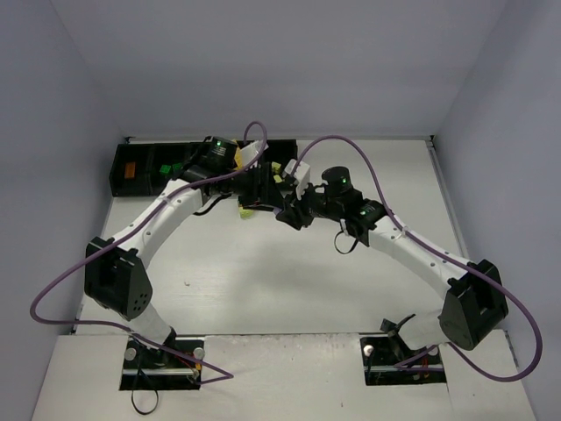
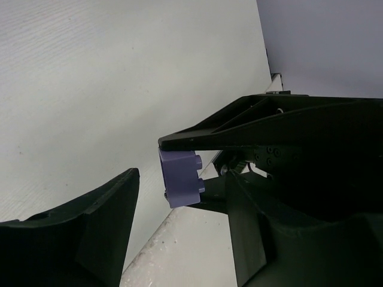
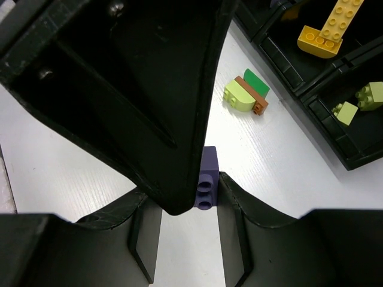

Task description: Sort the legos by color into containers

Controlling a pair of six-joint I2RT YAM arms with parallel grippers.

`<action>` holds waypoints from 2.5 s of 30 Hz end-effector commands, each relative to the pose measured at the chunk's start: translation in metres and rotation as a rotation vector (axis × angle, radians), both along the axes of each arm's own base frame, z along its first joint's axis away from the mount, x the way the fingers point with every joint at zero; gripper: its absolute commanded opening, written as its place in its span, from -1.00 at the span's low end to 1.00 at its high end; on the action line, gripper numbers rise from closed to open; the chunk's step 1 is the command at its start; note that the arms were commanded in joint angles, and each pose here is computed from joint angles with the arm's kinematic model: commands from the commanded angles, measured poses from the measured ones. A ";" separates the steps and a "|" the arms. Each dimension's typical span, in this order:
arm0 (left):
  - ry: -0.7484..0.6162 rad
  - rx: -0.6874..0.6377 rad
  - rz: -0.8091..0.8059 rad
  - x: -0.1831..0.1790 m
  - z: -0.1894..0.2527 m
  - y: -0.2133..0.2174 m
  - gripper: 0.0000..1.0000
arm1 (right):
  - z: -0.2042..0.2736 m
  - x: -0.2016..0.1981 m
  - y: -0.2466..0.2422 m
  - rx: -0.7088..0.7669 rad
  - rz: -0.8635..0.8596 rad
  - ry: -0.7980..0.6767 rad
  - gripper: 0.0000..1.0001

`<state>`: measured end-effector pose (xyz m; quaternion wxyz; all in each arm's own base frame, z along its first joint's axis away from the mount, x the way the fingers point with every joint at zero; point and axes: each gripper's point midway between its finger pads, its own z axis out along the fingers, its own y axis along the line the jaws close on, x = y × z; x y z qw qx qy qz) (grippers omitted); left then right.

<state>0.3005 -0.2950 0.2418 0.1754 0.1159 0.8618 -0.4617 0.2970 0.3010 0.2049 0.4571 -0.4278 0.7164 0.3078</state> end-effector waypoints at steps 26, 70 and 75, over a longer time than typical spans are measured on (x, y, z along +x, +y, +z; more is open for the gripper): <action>-0.118 0.161 0.198 0.070 -0.011 0.057 -1.00 | 0.014 0.026 -0.008 0.030 -0.136 -0.056 0.50; -0.354 0.486 0.569 0.180 -0.043 0.166 0.29 | -0.072 0.088 0.012 0.026 -0.443 0.250 0.45; -0.343 0.515 0.319 0.159 -0.084 0.115 0.29 | -0.073 0.086 0.003 0.026 -0.479 0.257 0.45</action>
